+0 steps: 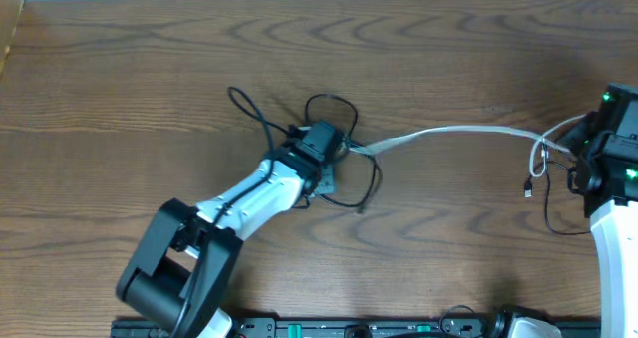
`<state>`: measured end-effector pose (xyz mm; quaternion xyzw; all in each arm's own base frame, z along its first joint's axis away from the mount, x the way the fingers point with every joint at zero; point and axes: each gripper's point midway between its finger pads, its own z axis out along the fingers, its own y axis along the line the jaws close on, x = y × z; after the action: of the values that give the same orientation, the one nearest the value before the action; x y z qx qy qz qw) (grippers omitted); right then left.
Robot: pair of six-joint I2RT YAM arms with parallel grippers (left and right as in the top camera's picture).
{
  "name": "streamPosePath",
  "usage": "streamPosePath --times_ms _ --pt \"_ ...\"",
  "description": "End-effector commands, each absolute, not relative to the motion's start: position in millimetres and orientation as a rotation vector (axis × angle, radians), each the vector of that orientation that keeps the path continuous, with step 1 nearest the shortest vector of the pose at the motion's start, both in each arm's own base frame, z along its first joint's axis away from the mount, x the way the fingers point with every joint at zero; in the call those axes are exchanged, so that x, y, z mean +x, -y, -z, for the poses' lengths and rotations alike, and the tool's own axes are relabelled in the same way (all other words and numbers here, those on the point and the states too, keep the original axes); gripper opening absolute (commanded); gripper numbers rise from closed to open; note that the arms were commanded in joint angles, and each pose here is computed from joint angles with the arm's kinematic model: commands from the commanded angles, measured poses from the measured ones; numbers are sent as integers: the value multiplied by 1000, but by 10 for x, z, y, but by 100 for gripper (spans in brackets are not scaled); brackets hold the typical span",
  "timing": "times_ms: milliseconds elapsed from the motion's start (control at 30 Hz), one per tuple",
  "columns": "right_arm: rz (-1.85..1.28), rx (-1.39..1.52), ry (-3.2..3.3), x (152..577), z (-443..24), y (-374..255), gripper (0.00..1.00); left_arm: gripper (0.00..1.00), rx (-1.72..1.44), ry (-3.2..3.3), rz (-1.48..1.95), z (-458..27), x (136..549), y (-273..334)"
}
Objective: Untangle cables
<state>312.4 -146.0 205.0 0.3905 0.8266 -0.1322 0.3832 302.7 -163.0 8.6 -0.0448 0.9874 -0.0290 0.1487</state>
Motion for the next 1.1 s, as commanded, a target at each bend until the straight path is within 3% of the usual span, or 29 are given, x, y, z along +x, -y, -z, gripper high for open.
streamPosePath --times_ms 0,233,433,700,933,1067 --pt "338 1029 -2058 3120 -2124 1636 1 7 -206 -2762 62 -346 3195 1351" --pt "90 1030 -1924 3303 -2343 1853 1 7 -370 -2672 82 -717 3300 950" --pt "-80 1028 -1794 3376 -2583 2013 1 7 -374 -2631 143 -921 3287 958" --pt "-267 729 -1601 3615 -3300 1947 1 7 -340 -2684 249 -898 3190 1121" --pt "-74 665 -1653 3586 -3214 2100 1 7 -280 -2715 248 -874 3090 1246" --pt "135 879 -1725 3392 -2808 2456 1 8 -243 -2720 256 -873 3055 1330"
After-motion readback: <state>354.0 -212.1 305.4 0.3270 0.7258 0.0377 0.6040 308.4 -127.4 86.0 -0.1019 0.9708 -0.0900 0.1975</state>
